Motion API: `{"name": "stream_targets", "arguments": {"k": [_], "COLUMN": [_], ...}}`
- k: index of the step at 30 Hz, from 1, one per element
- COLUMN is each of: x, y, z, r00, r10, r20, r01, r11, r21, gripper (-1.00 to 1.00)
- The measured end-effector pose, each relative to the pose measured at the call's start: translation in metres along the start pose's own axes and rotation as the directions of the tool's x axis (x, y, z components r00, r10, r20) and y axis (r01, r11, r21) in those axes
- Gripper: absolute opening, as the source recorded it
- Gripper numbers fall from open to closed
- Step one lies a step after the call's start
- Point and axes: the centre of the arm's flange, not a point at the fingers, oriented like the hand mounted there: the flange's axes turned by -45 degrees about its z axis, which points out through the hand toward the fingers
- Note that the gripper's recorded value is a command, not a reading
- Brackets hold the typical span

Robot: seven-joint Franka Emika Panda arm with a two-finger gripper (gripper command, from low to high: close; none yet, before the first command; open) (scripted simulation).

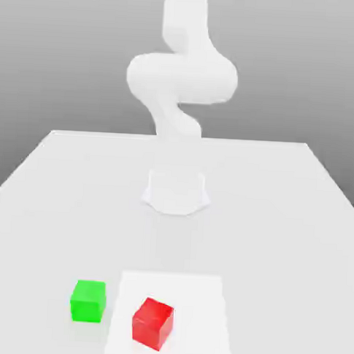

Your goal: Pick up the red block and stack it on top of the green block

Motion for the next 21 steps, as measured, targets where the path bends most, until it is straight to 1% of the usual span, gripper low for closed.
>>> {"name": "stream_targets", "arguments": {"k": [5,10,16,21], "x": [-0.019,-0.06,-0.132,-0.207], "y": [0.004,0.012,0.023,0.03], "z": [0.108,0.204,0.301,0.364], "r00": [0.985,0.943,0.858,0.759], "r10": [0.076,0.157,0.256,0.34], "r20": [0.153,0.292,0.444,0.555], "r01": [-0.069,-0.131,-0.199,-0.251], "r11": [0.996,0.986,0.965,0.94], "r21": [-0.052,-0.105,-0.173,-0.232], "gripper": [0.0,0.0,0.0,0.0]}}
